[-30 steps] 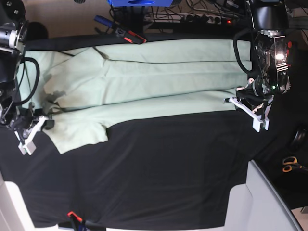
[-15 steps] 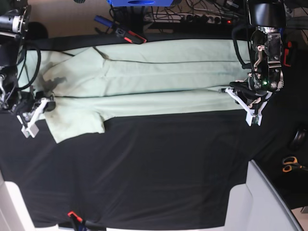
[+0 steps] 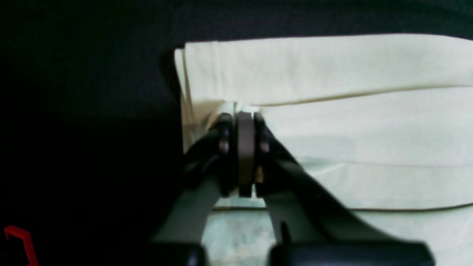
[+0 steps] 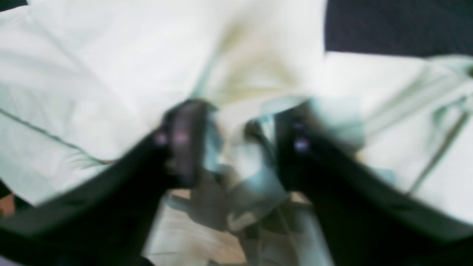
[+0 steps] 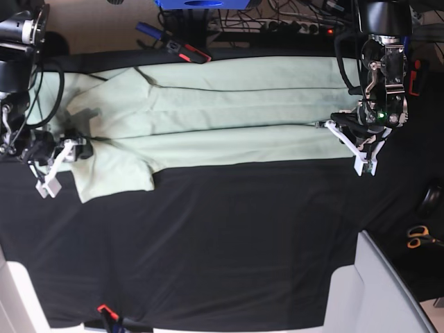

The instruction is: Fold the T-shirt properly

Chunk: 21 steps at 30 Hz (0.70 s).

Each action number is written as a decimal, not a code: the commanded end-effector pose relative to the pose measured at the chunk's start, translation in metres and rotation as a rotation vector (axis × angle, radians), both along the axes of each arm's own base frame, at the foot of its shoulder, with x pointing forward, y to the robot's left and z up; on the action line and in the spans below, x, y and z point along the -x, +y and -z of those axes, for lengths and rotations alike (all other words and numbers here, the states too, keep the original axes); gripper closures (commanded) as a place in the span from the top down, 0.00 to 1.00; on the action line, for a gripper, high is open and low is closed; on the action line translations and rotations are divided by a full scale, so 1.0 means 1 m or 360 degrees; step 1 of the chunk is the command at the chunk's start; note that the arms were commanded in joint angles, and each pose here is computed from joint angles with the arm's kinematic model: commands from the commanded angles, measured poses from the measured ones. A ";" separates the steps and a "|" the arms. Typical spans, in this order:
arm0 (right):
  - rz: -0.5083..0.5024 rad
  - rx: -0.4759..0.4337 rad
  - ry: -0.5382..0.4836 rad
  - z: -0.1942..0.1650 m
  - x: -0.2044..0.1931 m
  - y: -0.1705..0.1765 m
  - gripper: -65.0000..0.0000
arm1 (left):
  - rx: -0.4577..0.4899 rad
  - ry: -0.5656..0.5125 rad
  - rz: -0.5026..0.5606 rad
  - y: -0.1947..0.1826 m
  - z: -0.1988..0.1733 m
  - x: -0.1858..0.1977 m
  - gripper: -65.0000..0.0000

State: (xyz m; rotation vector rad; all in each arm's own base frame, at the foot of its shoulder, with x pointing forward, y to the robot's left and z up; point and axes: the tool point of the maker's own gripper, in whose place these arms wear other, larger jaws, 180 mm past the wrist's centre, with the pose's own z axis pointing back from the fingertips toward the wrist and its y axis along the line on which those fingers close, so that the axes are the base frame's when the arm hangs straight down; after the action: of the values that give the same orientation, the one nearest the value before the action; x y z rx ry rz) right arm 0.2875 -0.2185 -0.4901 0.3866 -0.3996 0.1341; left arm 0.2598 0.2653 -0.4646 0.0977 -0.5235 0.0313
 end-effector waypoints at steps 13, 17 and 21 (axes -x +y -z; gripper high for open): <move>0.0066 0.0115 -0.0266 -0.053 -0.039 -0.025 0.67 | -0.0263 -0.0068 -0.0067 0.039 -0.039 -0.011 0.51; 0.0100 0.0188 -0.0359 -0.076 -0.053 -0.031 0.67 | -0.0319 -0.0159 -0.0217 0.072 -0.066 -0.012 0.51; 0.0157 0.0217 -0.0434 -0.094 -0.070 -0.034 0.67 | -0.0350 -0.0169 -0.0418 0.109 -0.089 0.004 0.51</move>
State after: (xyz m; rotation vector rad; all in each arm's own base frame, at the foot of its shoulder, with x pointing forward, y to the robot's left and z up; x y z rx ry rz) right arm 0.3389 -0.2483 -0.4174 0.2194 -0.5991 0.1080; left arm 0.2489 0.3655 -0.3903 0.3480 -0.5778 0.2462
